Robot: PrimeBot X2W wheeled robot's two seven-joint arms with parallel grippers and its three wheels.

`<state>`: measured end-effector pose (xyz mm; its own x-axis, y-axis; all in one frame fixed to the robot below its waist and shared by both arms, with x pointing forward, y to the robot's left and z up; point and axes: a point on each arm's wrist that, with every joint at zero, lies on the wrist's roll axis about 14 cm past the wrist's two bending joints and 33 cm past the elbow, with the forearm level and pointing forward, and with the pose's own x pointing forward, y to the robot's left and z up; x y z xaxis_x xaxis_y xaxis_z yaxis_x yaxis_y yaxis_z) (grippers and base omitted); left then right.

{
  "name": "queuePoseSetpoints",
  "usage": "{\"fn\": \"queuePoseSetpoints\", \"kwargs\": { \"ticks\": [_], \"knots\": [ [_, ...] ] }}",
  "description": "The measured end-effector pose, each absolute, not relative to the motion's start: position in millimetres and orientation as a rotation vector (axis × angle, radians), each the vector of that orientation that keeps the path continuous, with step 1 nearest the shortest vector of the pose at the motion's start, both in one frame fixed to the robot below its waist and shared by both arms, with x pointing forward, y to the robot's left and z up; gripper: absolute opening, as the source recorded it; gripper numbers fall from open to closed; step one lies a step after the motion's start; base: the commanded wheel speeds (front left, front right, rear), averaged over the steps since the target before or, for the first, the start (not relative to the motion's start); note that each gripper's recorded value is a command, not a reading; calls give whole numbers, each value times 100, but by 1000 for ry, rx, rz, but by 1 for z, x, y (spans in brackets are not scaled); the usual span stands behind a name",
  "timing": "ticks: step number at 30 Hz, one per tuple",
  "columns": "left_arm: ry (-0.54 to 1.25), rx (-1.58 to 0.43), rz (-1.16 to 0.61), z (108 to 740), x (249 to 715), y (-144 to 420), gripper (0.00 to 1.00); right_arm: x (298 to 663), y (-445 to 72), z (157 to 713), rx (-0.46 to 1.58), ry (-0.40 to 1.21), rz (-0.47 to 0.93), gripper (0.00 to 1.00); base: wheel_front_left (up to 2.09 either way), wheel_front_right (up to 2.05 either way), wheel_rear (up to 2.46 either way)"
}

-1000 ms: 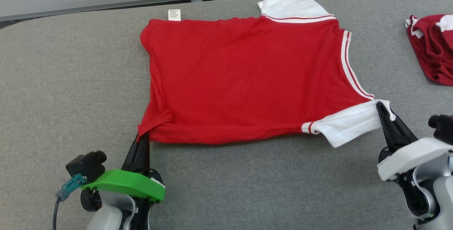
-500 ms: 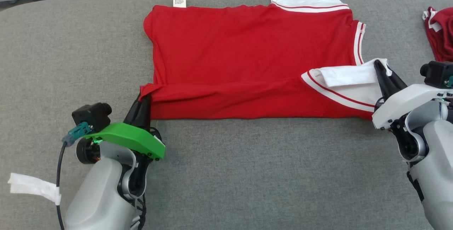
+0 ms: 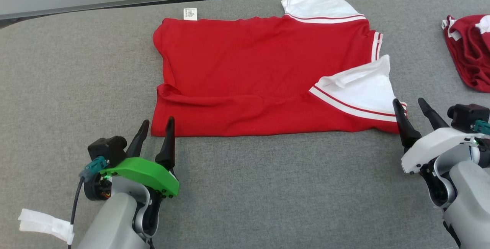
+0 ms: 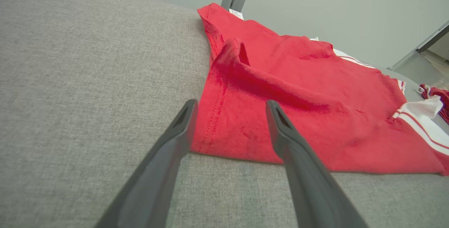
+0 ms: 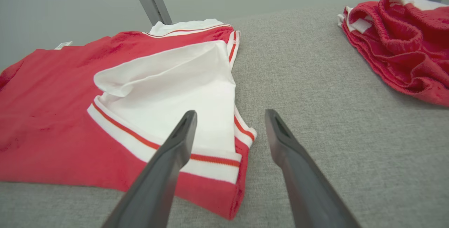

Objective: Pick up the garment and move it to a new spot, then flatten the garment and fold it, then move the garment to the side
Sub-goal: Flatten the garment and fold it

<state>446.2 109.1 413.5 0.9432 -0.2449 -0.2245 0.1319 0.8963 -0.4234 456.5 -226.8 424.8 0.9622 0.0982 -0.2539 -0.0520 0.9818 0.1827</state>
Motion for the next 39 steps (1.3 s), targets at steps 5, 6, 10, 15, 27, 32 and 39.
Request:
{"fn": "queuePoseSetpoints", "kwargs": {
  "ticks": [5,6,10,15,27,32,39],
  "knots": [
    [311,-413,-187,402,437,111,100,442,-231,412,171,305,69,100,0,0,0],
    [316,-410,-187,400,437,111,100,441,-231,411,171,308,69,100,0,0,0],
    [350,-384,-181,389,436,114,100,440,-228,400,174,348,69,100,0,0,0],
    [383,-385,-169,382,442,114,100,442,-219,386,190,394,70,100,0,0,0],
    [385,-416,-169,381,454,110,0,455,-205,391,229,349,86,0,0,0,0],
    [328,-429,-167,398,448,114,0,446,-201,404,226,308,107,0,0,0,0],
    [265,-424,-150,414,420,121,0,418,-206,420,234,252,110,0,0,0,0]
  ]
}}
